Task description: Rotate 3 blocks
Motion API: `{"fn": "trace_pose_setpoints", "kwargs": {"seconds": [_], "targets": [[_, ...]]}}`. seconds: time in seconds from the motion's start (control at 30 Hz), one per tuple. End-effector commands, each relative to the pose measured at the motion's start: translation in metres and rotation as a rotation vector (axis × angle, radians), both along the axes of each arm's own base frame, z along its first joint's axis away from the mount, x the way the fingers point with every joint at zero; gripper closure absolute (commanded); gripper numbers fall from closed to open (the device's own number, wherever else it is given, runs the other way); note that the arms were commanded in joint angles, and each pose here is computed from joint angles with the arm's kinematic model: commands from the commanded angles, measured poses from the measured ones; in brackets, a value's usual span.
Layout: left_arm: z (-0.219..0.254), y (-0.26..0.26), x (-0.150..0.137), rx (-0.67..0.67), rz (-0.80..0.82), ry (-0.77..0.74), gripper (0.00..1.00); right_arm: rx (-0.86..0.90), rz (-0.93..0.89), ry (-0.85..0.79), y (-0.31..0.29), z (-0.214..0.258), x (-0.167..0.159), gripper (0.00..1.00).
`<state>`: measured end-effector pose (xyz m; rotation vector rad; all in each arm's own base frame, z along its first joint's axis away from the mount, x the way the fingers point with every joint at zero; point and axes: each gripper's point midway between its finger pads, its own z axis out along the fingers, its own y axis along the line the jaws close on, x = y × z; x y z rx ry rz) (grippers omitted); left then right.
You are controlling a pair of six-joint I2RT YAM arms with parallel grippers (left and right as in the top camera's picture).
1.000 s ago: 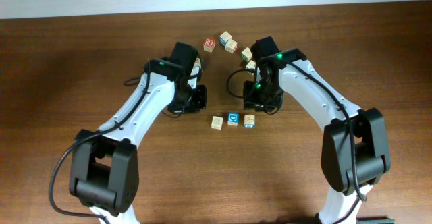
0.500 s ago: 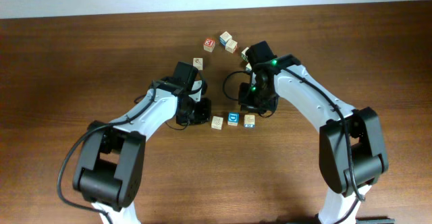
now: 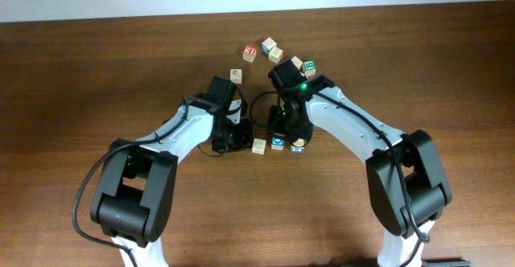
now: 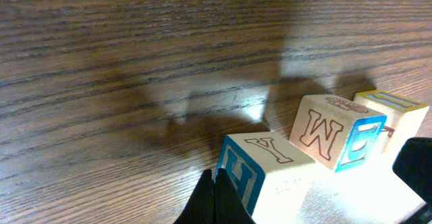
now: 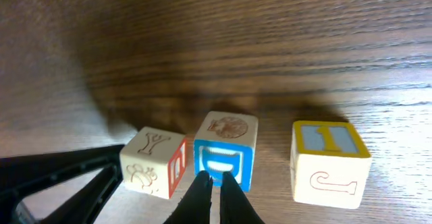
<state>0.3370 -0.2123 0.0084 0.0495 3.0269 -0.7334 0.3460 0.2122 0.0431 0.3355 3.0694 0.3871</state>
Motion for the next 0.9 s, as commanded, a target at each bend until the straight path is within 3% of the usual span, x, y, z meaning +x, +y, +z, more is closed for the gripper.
{"fn": "trace_pose_setpoints", "kwargs": {"seconds": [0.0,0.2,0.87], "targets": [[-0.002,-0.002,-0.003,-0.021,0.025,0.032,1.0,-0.051,-0.067,0.02,-0.01,-0.014,-0.003,0.93],[0.006,-0.014,-0.006,-0.102,0.009,0.051,1.0,-0.054,-0.087,0.039,-0.01,-0.021,-0.005,0.93],[0.005,-0.014,0.0,-0.093,0.017,0.027,1.0,-0.033,-0.026,0.095,-0.007,-0.021,-0.02,0.93]]}}
